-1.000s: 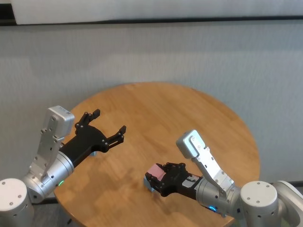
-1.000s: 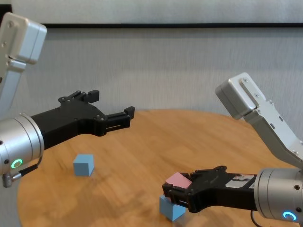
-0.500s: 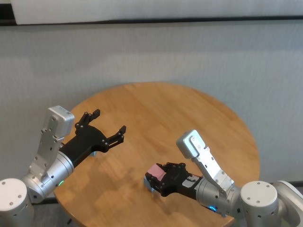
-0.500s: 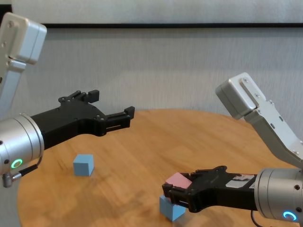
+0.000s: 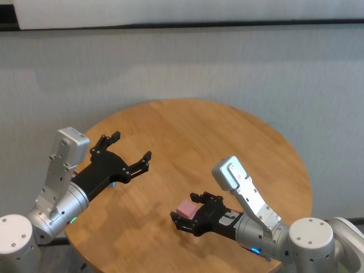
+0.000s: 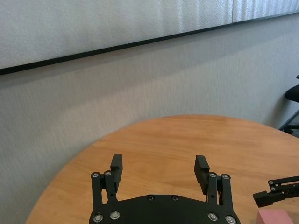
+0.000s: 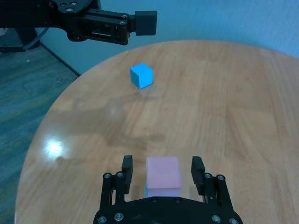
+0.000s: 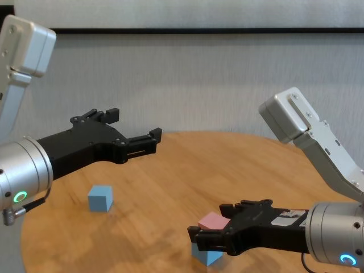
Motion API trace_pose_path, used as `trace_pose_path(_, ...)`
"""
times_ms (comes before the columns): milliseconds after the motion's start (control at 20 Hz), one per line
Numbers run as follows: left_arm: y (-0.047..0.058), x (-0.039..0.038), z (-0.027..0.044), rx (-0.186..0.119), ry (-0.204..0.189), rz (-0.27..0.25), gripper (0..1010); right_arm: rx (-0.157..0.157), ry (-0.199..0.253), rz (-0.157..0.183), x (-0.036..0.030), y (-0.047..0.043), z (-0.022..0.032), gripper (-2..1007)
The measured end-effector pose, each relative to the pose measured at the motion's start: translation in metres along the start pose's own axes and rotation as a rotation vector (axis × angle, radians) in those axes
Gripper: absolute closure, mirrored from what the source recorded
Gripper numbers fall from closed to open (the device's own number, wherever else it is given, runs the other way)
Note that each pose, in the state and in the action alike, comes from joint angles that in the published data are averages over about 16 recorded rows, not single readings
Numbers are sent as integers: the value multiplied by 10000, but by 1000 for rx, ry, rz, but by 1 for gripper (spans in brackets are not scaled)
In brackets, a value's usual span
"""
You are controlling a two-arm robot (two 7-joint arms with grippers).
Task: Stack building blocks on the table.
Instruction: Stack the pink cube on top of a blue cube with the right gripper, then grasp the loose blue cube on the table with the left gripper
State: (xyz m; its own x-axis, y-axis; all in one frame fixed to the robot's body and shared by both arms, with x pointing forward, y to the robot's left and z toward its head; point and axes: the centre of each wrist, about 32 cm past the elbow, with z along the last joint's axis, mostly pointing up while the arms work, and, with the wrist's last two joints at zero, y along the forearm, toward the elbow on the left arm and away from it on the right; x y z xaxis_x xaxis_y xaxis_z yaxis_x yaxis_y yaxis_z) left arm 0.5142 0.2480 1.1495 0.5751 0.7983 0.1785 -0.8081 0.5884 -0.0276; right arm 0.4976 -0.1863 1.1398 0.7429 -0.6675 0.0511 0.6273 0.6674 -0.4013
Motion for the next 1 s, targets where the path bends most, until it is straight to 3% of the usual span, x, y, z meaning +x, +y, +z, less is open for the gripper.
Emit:
trace_pose_path(250,0,0,0,0,0,0,8,0,0,0,0,0,0,131)
trace_pose_path(500,0,0,0,0,0,0,8,8,-2,-5,0,-6,2,34)
trace_pose_path(1000,0,0,0,0,0,0,8,77,-37,-43,-4,-57,0,4)
